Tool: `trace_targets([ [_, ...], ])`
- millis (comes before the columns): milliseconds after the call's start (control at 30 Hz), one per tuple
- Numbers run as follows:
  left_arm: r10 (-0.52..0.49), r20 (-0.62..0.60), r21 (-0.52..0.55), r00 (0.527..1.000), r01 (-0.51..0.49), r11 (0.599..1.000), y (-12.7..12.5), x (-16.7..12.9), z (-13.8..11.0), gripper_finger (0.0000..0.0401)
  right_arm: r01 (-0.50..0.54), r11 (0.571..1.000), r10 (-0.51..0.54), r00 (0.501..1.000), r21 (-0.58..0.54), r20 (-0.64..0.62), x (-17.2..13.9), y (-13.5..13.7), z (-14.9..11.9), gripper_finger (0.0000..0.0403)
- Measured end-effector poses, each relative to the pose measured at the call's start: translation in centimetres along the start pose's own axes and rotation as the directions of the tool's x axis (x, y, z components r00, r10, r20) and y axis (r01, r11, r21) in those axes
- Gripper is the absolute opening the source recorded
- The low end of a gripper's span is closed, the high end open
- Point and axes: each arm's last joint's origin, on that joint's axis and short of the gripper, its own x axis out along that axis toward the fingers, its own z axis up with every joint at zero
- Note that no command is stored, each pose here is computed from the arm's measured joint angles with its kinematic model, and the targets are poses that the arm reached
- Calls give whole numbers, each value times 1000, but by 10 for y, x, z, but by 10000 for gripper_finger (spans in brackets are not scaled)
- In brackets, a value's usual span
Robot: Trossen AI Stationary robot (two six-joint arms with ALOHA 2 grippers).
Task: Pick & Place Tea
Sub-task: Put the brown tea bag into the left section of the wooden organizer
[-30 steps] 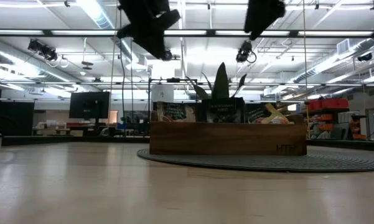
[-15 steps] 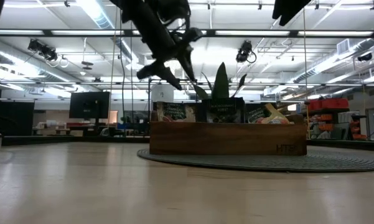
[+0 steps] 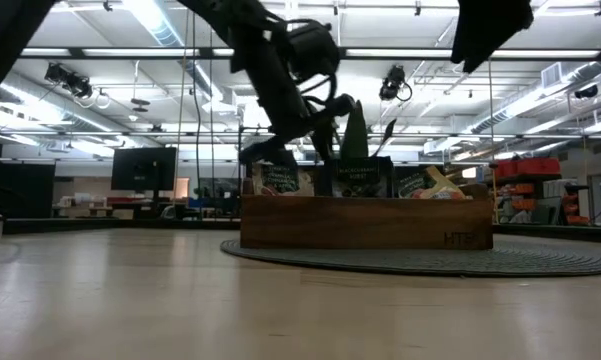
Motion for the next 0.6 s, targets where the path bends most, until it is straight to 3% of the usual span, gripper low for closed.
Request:
trace_targets([
  [300, 170, -132, 123, 977, -154, 980, -16, 37, 7, 207, -96, 995, 96, 995, 38, 13, 6, -6, -11, 254],
  [467, 119, -173, 120, 978, -99, 988, -22, 55, 5, 221, -112, 993, 111, 994, 36, 23, 4, -7, -11, 254],
  [600, 142, -148, 128, 979, -124, 984, -23, 58, 2, 242, -114, 993, 114, 993, 22, 24, 4, -7, -11, 254],
])
